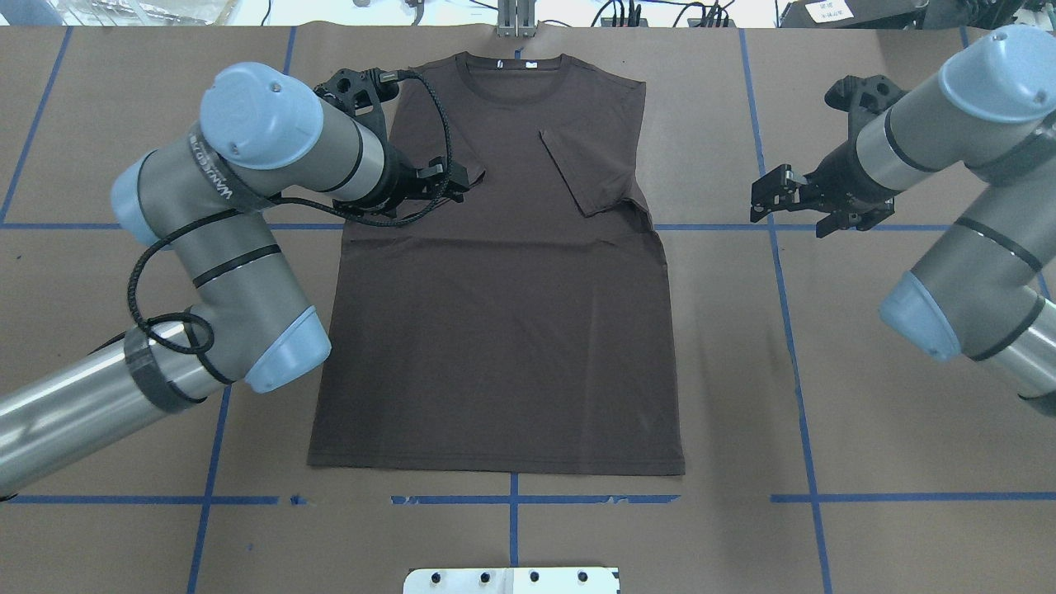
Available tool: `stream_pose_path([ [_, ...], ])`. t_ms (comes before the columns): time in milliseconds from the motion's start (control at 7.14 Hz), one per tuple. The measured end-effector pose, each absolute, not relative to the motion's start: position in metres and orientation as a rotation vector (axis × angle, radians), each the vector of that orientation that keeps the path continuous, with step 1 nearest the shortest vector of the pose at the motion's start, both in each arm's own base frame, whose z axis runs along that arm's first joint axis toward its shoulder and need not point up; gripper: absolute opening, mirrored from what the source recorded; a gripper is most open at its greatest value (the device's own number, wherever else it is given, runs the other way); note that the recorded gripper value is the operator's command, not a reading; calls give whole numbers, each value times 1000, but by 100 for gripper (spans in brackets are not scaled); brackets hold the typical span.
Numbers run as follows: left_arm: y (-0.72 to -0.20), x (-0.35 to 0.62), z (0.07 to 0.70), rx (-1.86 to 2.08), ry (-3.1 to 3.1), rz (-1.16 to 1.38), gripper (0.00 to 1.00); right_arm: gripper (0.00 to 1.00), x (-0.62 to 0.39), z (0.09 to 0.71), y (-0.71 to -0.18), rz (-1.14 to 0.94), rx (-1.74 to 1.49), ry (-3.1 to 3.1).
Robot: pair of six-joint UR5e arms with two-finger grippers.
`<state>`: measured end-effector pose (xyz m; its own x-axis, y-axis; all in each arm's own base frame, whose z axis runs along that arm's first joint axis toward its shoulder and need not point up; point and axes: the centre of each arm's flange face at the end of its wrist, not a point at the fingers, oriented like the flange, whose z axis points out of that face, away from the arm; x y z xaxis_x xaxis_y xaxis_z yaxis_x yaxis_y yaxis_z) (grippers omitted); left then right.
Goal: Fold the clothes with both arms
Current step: 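Move both grippers down along the shirt sides toward the hem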
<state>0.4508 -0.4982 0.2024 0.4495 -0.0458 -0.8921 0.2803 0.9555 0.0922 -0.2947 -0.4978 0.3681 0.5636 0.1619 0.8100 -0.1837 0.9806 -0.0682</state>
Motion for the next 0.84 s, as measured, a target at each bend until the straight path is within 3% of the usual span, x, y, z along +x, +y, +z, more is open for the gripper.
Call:
stream_pose_path([
  [280,-447,420,186,259,1147,-145,100,100,-293,340,-456,194,25,-998],
  [841,-407,421,158,319,1259,-51,100,100,-375,311,-359,191,42,-988],
])
